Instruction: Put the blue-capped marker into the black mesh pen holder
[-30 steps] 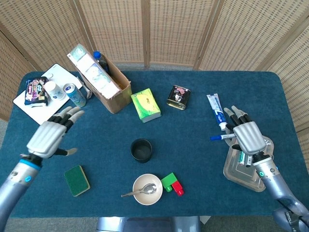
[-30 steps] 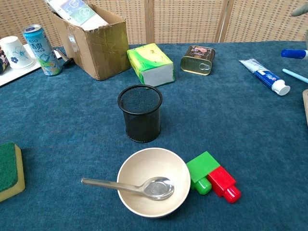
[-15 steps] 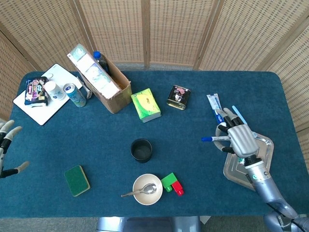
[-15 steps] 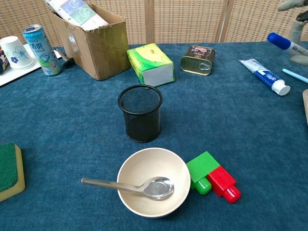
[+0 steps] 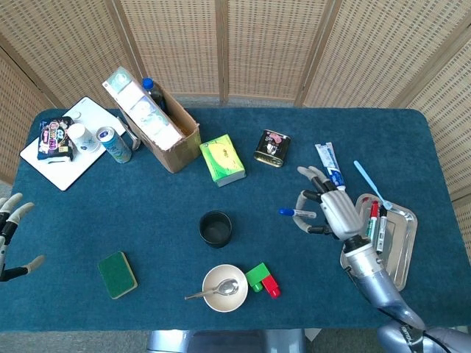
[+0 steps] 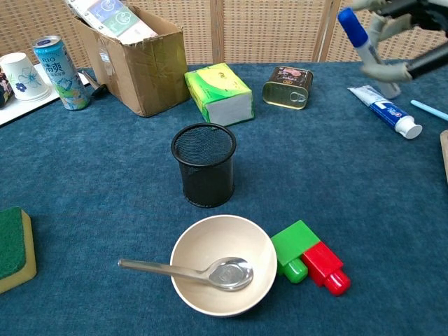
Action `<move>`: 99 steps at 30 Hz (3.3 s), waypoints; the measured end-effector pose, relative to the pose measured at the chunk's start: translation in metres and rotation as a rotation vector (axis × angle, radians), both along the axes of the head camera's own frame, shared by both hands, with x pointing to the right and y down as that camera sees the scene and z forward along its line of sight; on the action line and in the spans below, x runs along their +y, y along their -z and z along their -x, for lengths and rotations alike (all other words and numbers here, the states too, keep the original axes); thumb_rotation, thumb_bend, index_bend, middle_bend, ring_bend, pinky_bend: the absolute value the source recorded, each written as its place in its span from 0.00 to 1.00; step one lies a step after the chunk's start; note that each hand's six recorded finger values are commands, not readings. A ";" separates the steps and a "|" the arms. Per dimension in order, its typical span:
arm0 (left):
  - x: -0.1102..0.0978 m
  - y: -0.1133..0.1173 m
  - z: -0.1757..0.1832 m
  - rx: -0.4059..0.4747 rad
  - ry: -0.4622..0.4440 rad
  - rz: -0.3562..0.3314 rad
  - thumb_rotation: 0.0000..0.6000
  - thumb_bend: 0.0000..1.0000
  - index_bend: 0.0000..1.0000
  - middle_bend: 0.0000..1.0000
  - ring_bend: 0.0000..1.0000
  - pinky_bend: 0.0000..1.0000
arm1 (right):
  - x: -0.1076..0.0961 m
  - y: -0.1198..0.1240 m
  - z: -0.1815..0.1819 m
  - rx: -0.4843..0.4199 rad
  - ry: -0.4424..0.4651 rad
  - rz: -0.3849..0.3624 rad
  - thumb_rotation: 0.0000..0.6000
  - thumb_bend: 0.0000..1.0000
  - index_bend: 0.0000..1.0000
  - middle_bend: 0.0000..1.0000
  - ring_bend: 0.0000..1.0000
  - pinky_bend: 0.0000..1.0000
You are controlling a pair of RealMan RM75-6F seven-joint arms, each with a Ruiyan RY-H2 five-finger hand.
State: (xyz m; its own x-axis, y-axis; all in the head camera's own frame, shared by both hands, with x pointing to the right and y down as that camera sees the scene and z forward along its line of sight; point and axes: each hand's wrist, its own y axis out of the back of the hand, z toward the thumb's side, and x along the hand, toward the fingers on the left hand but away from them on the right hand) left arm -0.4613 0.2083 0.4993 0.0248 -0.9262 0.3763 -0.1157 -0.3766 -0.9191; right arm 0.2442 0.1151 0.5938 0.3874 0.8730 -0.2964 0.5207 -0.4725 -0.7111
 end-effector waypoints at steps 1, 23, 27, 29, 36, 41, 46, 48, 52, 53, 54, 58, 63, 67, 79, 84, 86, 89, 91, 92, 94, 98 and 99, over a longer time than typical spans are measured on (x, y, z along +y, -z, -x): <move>0.001 -0.001 0.000 0.002 0.000 0.004 1.00 0.09 0.14 0.00 0.00 0.16 | -0.002 0.001 0.005 -0.021 -0.005 0.005 1.00 0.52 0.65 0.08 0.00 0.20; 0.000 -0.004 0.005 0.022 0.006 0.019 1.00 0.09 0.14 0.00 0.00 0.16 | 0.004 -0.007 0.141 -0.322 0.040 0.172 1.00 0.52 0.65 0.08 0.00 0.20; 0.000 -0.002 0.008 0.025 0.015 0.014 1.00 0.09 0.14 0.00 0.00 0.16 | 0.002 -0.013 0.163 -0.333 0.049 0.194 1.00 0.53 0.65 0.08 0.00 0.20; -0.001 -0.001 0.010 0.026 0.021 0.012 1.00 0.09 0.14 0.00 0.00 0.16 | 0.002 -0.015 0.172 -0.334 0.053 0.202 1.00 0.53 0.65 0.08 0.00 0.20; -0.002 -0.001 0.013 0.037 0.029 0.017 1.00 0.09 0.14 0.00 0.00 0.16 | 0.008 -0.027 0.196 -0.339 0.057 0.238 1.00 0.53 0.65 0.08 0.00 0.20; -0.003 -0.001 0.014 0.041 0.031 0.017 1.00 0.09 0.14 0.00 0.00 0.16 | 0.013 -0.035 0.210 -0.347 0.057 0.258 1.00 0.53 0.65 0.08 0.00 0.20; -0.004 -0.001 0.014 0.046 0.034 0.020 1.00 0.09 0.14 0.00 0.00 0.16 | 0.015 -0.039 0.220 -0.352 0.061 0.265 1.00 0.53 0.65 0.08 0.00 0.20; -0.004 -0.002 0.015 0.048 0.035 0.021 1.00 0.09 0.14 0.00 0.00 0.16 | 0.015 -0.041 0.223 -0.351 0.060 0.266 1.00 0.53 0.65 0.08 0.00 0.20; -0.004 -0.001 0.015 0.053 0.037 0.020 1.00 0.09 0.14 0.00 0.00 0.16 | 0.014 -0.046 0.225 -0.339 0.057 0.266 1.00 0.53 0.65 0.08 0.00 0.20; -0.004 0.000 0.015 0.053 0.037 0.020 1.00 0.09 0.14 0.00 0.00 0.16 | 0.014 -0.048 0.225 -0.335 0.055 0.267 1.00 0.53 0.65 0.08 0.00 0.20; -0.004 0.000 0.015 0.055 0.037 0.020 1.00 0.09 0.14 0.00 0.00 0.16 | 0.013 -0.050 0.224 -0.328 0.053 0.267 1.00 0.53 0.65 0.08 0.00 0.20; -0.005 0.000 0.016 0.057 0.039 0.018 1.00 0.09 0.14 0.00 0.00 0.16 | 0.013 -0.059 0.220 -0.319 0.042 0.278 1.00 0.53 0.64 0.08 0.00 0.20; -0.006 -0.002 0.015 0.058 0.032 0.026 1.00 0.09 0.14 0.00 0.00 0.16 | 0.013 -0.068 0.216 -0.316 0.029 0.287 1.00 0.53 0.64 0.08 0.00 0.20; -0.006 -0.002 0.015 0.060 0.033 0.025 1.00 0.09 0.14 0.00 0.00 0.16 | 0.012 -0.071 0.212 -0.325 0.018 0.295 1.00 0.56 0.55 0.06 0.00 0.19; -0.005 0.000 0.015 0.066 0.032 0.026 1.00 0.09 0.14 0.00 0.00 0.16 | 0.014 -0.073 0.189 -0.355 0.036 0.308 1.00 0.60 0.36 0.03 0.00 0.18; -0.004 -0.001 0.014 0.068 0.029 0.028 1.00 0.09 0.14 0.00 0.00 0.16 | 0.013 -0.072 0.178 -0.362 0.031 0.297 1.00 0.61 0.35 0.02 0.00 0.18; -0.004 -0.001 0.014 0.069 0.030 0.028 1.00 0.09 0.14 0.00 0.00 0.16 | 0.013 -0.071 0.174 -0.360 0.032 0.291 1.00 0.61 0.35 0.02 0.00 0.18; -0.003 -0.001 0.013 0.071 0.027 0.032 1.00 0.09 0.14 0.00 0.00 0.16 | 0.013 -0.067 0.168 -0.355 0.036 0.271 1.00 0.61 0.35 0.02 0.00 0.18; -0.003 -0.001 0.013 0.071 0.027 0.034 1.00 0.09 0.14 0.00 0.00 0.16 | 0.011 -0.061 0.162 -0.355 0.039 0.249 1.00 0.60 0.35 0.02 0.00 0.18; -0.003 -0.002 0.013 0.072 0.027 0.035 1.00 0.09 0.14 0.00 0.00 0.16 | 0.010 -0.058 0.159 -0.353 0.041 0.236 1.00 0.60 0.35 0.03 0.00 0.18; -0.003 -0.002 0.012 0.074 0.024 0.035 1.00 0.09 0.14 0.00 0.00 0.16 | 0.006 -0.050 0.149 -0.336 0.048 0.197 1.00 0.60 0.35 0.03 0.00 0.18; -0.002 -0.002 0.010 0.077 0.016 0.036 1.00 0.09 0.14 0.00 0.00 0.16 | -0.008 -0.033 0.122 -0.280 0.054 0.115 1.00 0.40 0.26 0.02 0.00 0.18; -0.002 -0.001 0.010 0.077 0.015 0.036 1.00 0.09 0.14 0.00 0.00 0.16 | -0.013 -0.029 0.112 -0.251 0.056 0.088 1.00 0.25 0.20 0.01 0.00 0.17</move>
